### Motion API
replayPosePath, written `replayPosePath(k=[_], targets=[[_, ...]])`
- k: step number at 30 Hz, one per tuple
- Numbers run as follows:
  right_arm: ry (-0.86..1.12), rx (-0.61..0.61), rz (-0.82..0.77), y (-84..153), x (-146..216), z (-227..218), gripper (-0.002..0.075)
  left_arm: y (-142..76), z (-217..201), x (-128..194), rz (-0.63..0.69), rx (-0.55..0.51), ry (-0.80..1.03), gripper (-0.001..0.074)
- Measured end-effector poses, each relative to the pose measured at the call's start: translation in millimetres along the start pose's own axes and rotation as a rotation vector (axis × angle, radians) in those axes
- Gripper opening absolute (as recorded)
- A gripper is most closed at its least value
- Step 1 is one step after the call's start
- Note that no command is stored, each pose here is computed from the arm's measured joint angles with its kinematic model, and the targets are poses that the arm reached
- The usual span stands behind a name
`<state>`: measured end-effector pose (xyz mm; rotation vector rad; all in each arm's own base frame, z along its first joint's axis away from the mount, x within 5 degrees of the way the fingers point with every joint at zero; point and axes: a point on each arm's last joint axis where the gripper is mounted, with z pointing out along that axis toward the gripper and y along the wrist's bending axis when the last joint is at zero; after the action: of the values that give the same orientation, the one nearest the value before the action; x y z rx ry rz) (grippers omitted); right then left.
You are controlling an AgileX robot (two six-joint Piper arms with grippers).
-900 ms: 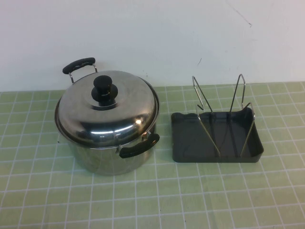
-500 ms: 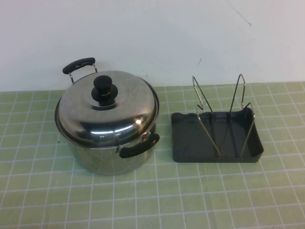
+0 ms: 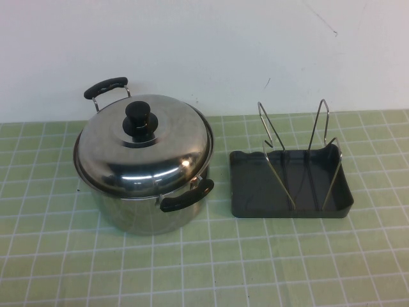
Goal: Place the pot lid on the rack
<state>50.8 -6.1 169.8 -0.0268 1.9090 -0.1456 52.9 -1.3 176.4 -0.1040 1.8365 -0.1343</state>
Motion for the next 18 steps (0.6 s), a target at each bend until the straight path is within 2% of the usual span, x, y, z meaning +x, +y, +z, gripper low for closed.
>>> replayPosePath(k=[13,16,18], targets=[[-0.023,0.001,-0.002,0,-1,1,-0.0001,0,0,-1,0.012,0.0,-0.016,-0.0004],[-0.116,0.007,-0.012,0,-8,1,-0.0001,-1,0,-8,0.031,0.013,-0.098,-0.0004],[-0.239,0.013,-0.027,-1,-19,-1,-0.0001,-4,-2,-19,0.042,0.039,-0.216,-0.0004]])
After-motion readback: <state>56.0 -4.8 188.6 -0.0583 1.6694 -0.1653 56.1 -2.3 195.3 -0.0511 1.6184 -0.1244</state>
